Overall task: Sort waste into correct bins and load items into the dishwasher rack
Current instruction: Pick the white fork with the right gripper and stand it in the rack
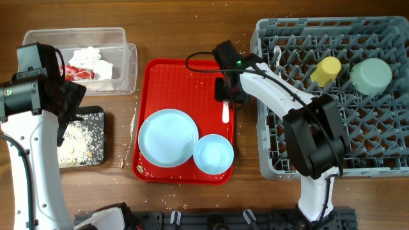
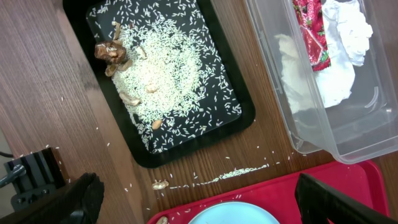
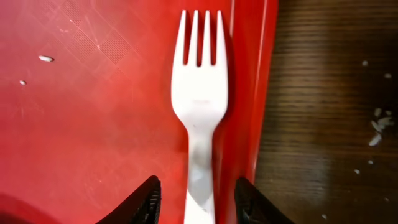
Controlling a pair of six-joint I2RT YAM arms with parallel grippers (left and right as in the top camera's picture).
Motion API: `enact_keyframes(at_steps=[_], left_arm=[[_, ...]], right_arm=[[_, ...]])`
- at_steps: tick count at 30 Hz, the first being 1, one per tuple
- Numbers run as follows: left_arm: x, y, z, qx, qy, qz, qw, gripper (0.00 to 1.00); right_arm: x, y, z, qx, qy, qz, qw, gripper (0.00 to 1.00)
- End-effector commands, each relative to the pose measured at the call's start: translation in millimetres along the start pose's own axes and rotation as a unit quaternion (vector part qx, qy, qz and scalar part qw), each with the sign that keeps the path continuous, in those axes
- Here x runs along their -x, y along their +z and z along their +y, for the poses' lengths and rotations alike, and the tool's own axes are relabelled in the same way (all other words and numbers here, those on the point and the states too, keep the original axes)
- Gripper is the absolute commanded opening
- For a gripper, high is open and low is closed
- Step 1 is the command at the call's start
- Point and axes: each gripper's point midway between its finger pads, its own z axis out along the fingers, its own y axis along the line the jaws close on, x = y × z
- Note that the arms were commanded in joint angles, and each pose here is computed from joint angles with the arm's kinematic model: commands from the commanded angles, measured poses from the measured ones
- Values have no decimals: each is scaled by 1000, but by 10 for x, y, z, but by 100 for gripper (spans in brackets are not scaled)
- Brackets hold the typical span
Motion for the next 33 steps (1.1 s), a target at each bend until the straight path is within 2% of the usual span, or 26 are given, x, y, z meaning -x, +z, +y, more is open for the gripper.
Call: enact_keyframes(at_steps=[1, 5, 6, 8, 9, 13, 17, 19, 21, 22, 23, 26, 28, 30, 33], left_arm=[[44, -26, 23, 1, -4, -10, 1000, 100], [44, -26, 23, 1, -4, -10, 1000, 100], [44, -26, 23, 1, -4, -10, 1000, 100], [44, -26, 23, 1, -4, -10, 1000, 100], [44, -26, 23, 1, -4, -10, 1000, 100], [44, -26, 23, 1, -4, -10, 1000, 100], [44, -26, 23, 1, -4, -10, 1000, 100], [44, -26, 23, 1, -4, -10, 1000, 100], [44, -26, 23, 1, -4, -10, 1000, 100], [44, -26, 23, 1, -4, -10, 1000, 100], [45, -26, 23, 1, -4, -10, 1000, 100], [44, -26, 23, 1, -4, -10, 1000, 100], [45, -26, 23, 1, -4, -10, 1000, 100], [44, -26, 23, 1, -4, -10, 1000, 100], [44, -26, 23, 1, -4, -10, 1000, 100]], right_arm=[[-74, 223, -19, -10, 0, 20, 1000, 39], [-177, 460, -78, -25, 0, 45, 999, 32], [-191, 478, -76, -27, -2, 47, 999, 28], [-193, 467, -55, -26, -3, 48, 999, 10], [-177, 441, -46, -26, -3, 48, 999, 4], [49, 85, 24, -15, -2, 27, 1000, 4], [604, -817, -95, 14, -15, -47, 999, 4], [794, -1249, -193, 60, -49, -82, 994, 4], [747, -1381, -92, 119, -73, -75, 987, 18], [652, -1320, 13, 134, -105, -61, 984, 27], [589, -1226, 57, 121, -121, -53, 984, 29], [382, -805, 268, 67, -139, -43, 987, 29], [242, -488, 334, 7, -140, -48, 989, 35], [64, -238, 382, -28, -163, -30, 986, 36], [-87, 12, 271, -75, -156, -4, 985, 36]])
